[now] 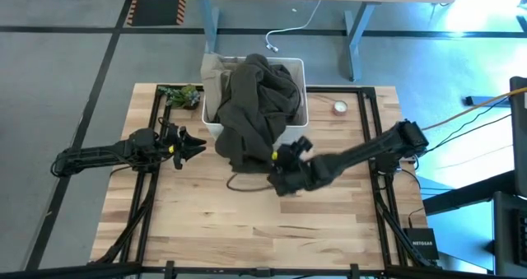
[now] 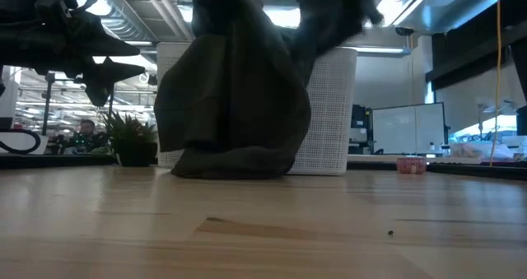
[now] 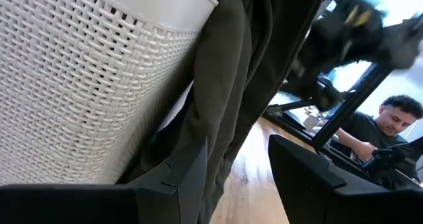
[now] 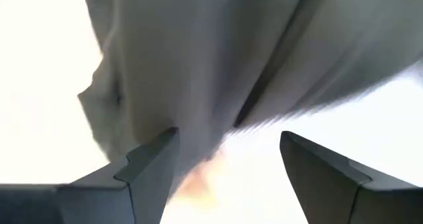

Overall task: Sort clothes
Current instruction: Put the green shirt into the white bin

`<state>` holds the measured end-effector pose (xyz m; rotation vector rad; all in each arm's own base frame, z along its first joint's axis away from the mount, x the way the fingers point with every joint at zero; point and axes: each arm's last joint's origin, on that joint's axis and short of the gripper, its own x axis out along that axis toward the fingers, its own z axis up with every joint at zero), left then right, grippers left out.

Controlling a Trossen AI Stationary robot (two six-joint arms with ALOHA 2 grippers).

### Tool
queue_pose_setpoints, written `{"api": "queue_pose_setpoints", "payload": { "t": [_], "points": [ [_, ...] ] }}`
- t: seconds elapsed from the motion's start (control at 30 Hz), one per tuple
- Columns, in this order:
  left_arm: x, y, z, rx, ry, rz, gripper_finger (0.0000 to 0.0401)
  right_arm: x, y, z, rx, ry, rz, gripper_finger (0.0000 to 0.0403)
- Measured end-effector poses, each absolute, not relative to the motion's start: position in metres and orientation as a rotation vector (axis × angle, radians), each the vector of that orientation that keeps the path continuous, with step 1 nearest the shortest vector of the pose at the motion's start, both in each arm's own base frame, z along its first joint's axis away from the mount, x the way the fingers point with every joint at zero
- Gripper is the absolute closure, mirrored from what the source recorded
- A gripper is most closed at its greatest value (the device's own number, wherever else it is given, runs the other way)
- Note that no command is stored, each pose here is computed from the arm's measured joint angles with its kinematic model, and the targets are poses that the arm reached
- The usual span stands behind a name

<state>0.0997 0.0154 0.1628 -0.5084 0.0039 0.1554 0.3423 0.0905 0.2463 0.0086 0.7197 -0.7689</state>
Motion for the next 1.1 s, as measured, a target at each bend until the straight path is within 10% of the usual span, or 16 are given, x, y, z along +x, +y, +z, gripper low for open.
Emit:
{"api": "queue_pose_setpoints", "payload": {
  "t": [0.3, 0.7, 1.0, 1.1],
  "points": [
    [0.100, 0.015, 0.163, -0.508, 0.004, 0.155, 0.0244, 0.333, 0.072, 0.169, 0.147, 0.509, -0.793, 0.0123],
    [0.100, 0.015, 0.163, -0.508, 0.004, 0.155, 0.0244, 0.356, 0.026, 0.179, 0.201, 0.373, -0.651, 0.0128],
    [0.100, 0.015, 0.163, -0.508, 0.004, 0.155, 0.0244, 0.367, 0.029, 0.195, 0.194, 0.297, -0.543, 0.0363],
    [0.100, 0.015, 0.163, -0.508, 0.004, 0.155, 0.0244, 0.377, 0.032, 0.213, 0.148, 0.257, -0.490, 0.0374]
  ]
}}
